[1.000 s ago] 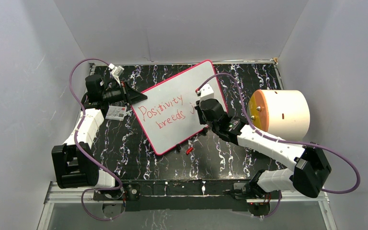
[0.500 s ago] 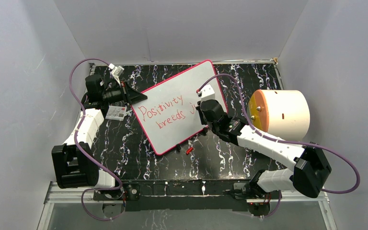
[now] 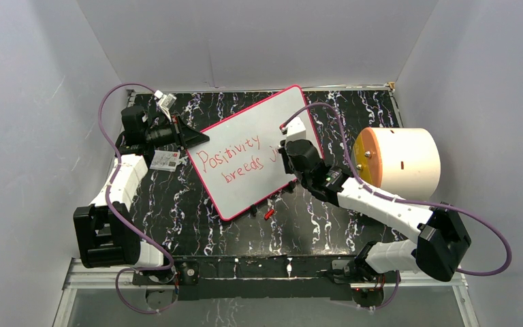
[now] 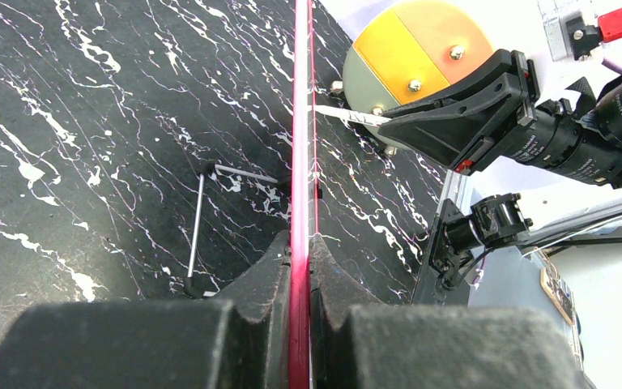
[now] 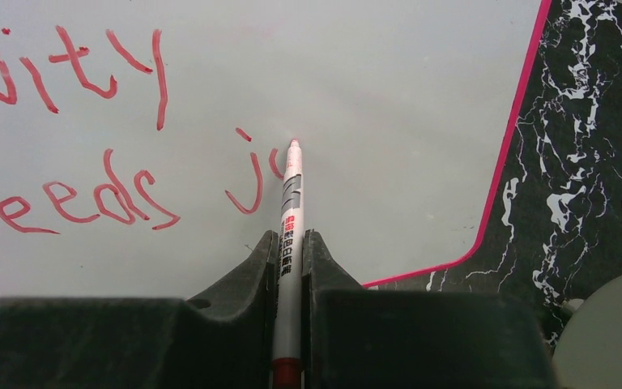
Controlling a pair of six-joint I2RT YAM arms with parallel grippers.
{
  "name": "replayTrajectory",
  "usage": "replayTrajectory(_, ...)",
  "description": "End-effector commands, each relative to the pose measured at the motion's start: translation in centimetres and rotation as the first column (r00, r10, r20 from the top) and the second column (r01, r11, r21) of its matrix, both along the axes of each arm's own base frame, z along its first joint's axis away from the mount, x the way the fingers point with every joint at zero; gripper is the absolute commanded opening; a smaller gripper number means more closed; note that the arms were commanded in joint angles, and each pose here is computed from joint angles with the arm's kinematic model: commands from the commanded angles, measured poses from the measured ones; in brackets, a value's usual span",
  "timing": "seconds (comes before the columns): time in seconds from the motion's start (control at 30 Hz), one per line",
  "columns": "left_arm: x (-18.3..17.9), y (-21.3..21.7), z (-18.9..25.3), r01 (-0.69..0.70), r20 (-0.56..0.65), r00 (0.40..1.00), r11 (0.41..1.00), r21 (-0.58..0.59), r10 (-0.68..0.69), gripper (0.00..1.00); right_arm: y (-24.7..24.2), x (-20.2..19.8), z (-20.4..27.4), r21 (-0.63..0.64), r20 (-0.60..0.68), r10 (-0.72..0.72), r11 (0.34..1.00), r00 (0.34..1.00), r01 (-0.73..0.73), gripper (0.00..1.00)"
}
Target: Write a sentence on the whiteboard
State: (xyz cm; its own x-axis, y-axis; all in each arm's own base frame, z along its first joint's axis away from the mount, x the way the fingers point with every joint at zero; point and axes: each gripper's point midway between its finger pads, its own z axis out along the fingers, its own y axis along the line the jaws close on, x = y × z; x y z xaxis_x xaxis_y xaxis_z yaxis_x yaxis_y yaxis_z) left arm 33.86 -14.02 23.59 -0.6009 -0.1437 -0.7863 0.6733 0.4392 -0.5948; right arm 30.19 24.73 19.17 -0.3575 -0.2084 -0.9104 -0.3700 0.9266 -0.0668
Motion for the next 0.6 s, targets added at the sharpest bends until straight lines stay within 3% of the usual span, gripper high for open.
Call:
replayTrajectory(0.0,0.8,0.5,-4.5,-0.062,-0.074,0.995,0.994,0.094,0.069,0.00,0.8,0.5,1.8,0.063,0.059,0.016,0.998,0.998,-0.019,0.00)
replayTrajectory(0.57,0.9,0.5,-4.5,-0.069,-0.071,0.995,0.993,0.097,0.076,0.00,0.9,-1.2,0.2,0.035,-0.028,0.088,0.996,0.996,-0.087,0.00)
